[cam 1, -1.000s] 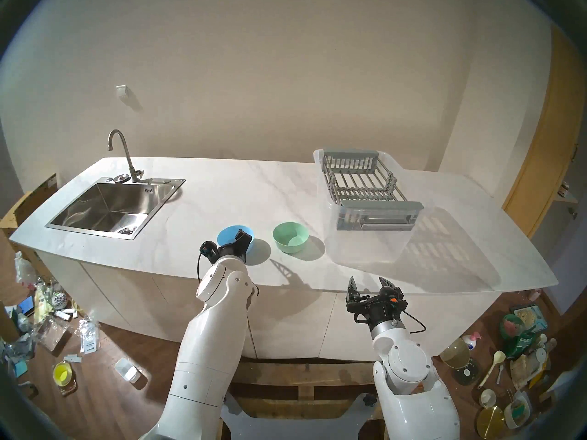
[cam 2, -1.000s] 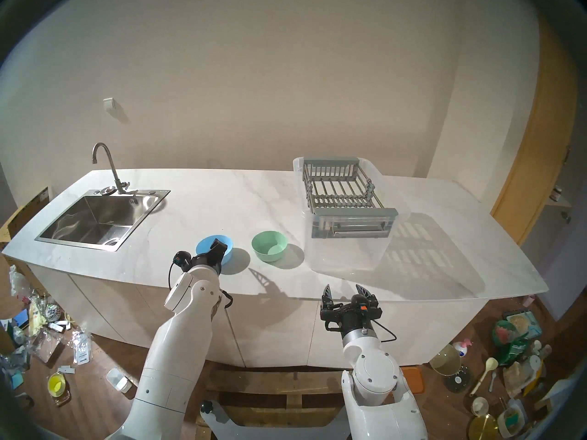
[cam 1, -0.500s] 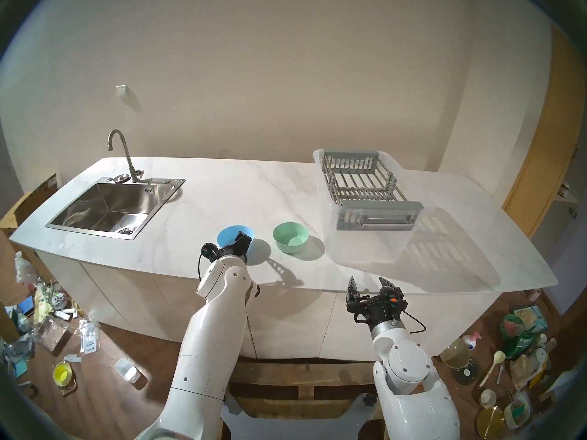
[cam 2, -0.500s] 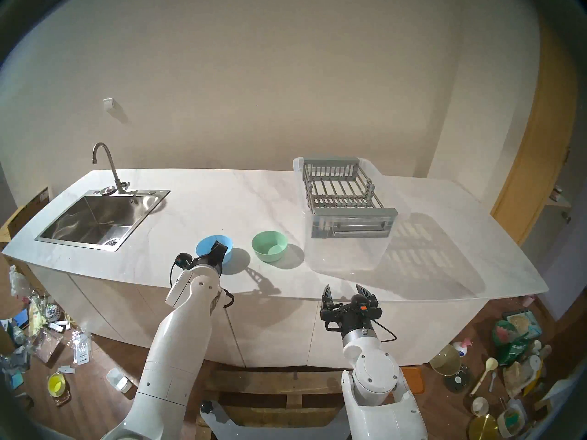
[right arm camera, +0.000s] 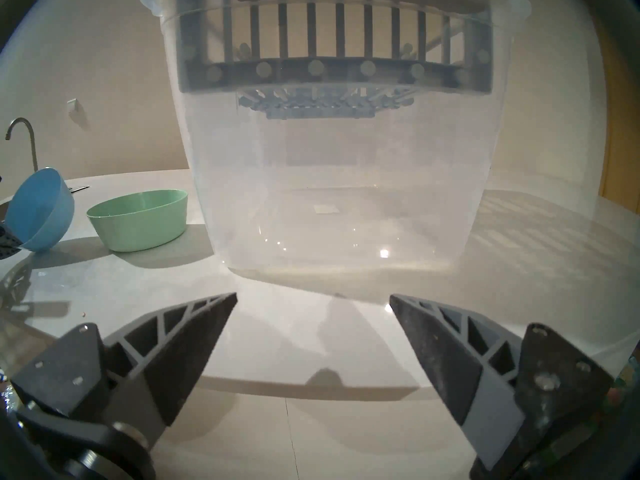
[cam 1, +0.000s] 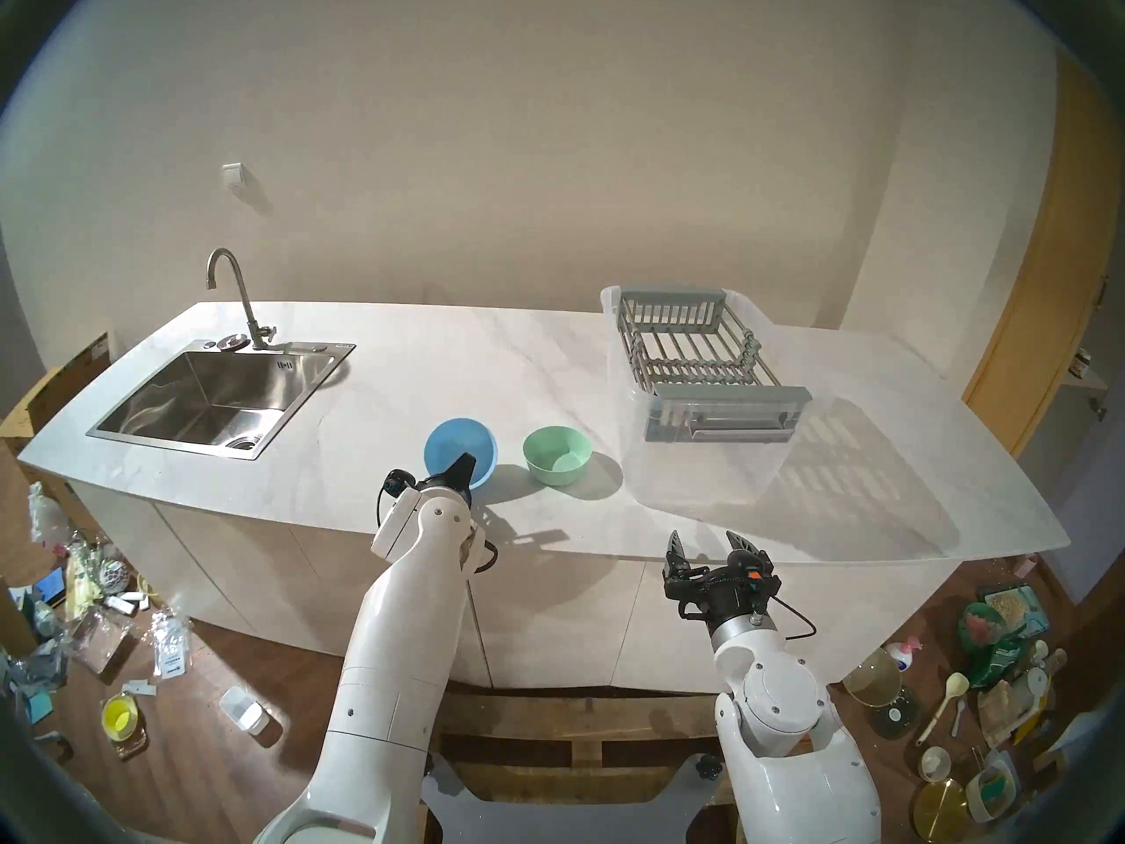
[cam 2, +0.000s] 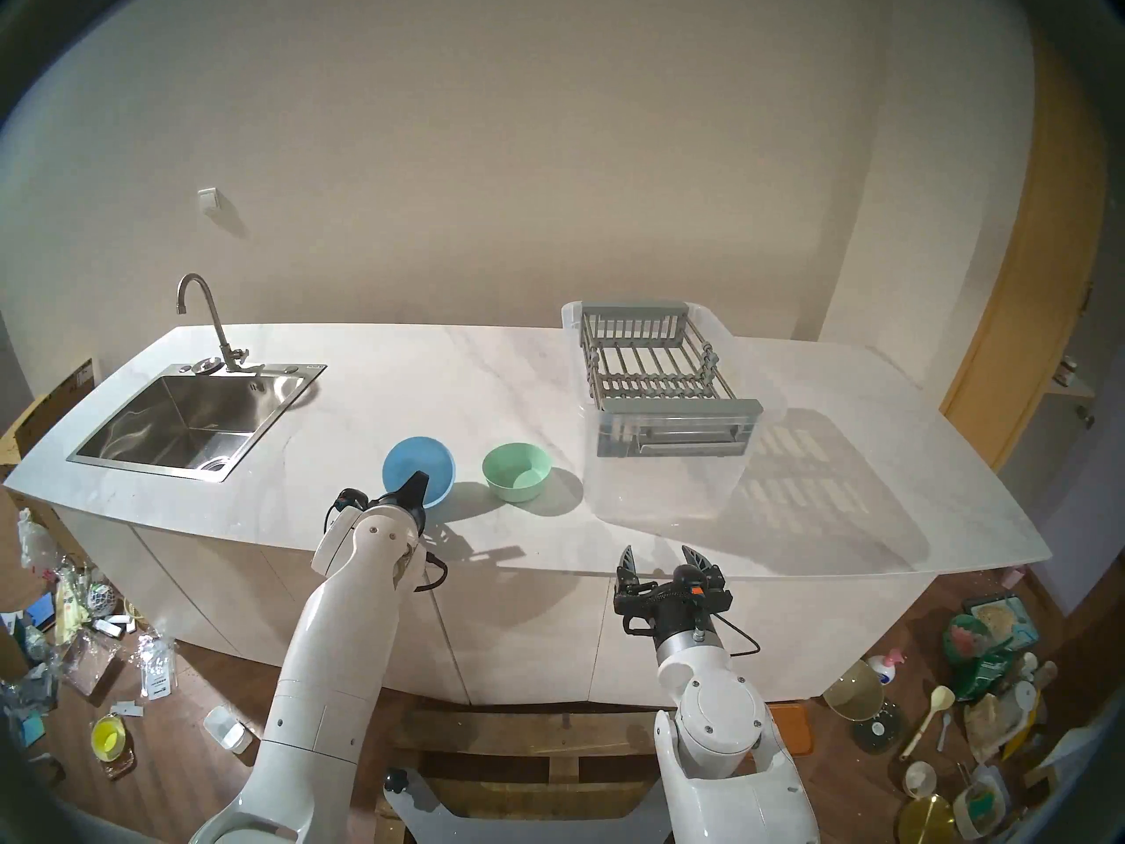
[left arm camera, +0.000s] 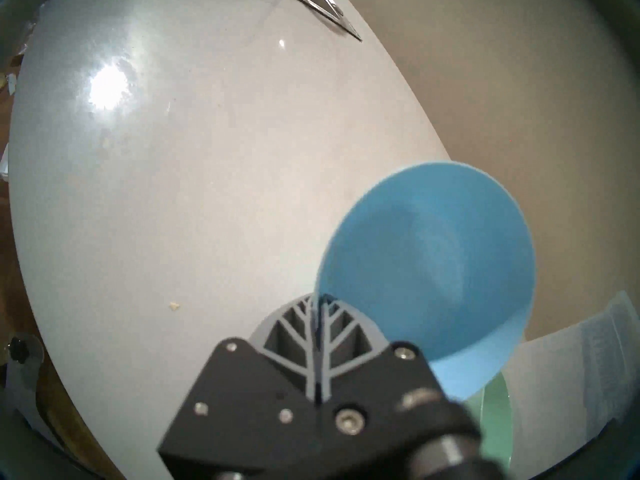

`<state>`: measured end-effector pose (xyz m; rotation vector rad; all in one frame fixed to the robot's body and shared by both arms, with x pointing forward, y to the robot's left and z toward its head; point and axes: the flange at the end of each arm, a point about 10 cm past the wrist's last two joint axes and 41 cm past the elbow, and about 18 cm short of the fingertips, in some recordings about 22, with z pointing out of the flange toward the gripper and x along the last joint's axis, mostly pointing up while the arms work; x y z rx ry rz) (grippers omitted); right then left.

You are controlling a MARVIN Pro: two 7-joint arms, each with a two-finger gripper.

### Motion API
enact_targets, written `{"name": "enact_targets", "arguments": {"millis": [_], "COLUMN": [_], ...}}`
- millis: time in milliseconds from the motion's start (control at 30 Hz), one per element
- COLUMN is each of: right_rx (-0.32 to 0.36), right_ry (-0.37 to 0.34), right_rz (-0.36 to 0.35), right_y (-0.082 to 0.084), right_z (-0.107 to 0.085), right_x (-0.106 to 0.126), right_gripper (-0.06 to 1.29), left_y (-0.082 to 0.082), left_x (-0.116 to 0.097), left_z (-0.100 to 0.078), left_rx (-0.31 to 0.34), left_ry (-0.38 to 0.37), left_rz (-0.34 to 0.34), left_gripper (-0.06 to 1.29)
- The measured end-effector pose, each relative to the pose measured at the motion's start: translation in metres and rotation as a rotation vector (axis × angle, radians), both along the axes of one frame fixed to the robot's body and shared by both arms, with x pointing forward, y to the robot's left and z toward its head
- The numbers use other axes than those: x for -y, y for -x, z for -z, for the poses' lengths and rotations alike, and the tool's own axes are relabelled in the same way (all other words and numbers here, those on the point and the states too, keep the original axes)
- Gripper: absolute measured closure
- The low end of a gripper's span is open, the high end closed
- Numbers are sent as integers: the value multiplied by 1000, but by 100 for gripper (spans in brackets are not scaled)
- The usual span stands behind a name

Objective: Place the plate or bowl neatly into the plate slot of the drying rack

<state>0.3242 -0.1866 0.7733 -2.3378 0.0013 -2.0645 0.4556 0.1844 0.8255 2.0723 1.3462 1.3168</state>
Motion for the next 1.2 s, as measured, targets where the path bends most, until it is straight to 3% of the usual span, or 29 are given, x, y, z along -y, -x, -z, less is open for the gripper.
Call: {"name": "enact_targets", "arguments": {"millis": [200, 300, 500, 567, 633, 733, 900, 1200], "right_rx": [0, -1, -1, -1, -1, 0, 0, -1], "right_ry": [0, 0, 0, 0, 0, 0, 0, 0], "right_rz": [0, 0, 0, 0, 0, 0, 0, 0], "right_y": [0, 0, 0, 0, 0, 0, 0, 0], "right_z": [0, 0, 1, 1, 0, 0, 0, 1], "right_x": [0, 0, 0, 0, 0, 0, 0, 0], "right_gripper": [3, 3, 3, 3, 3, 3, 3, 3], "left_y": [-2, -6, -8, -4, -4, -8, -19, -50], "left_x": [2, 2, 4, 5, 6, 11, 26, 79], "left_z": [-19, -47, -132, -167, -177, -197, -210, -240], "left_rx": [-3, 35, 149, 176, 175, 147, 78, 84], "left_ry": [-50, -72, -102, -107, -96, -66, -70, -108], "left_rz": [42, 70, 170, 228, 253, 356, 494, 590], "left_gripper": [125, 125, 125, 125, 125, 125, 125, 125]}}
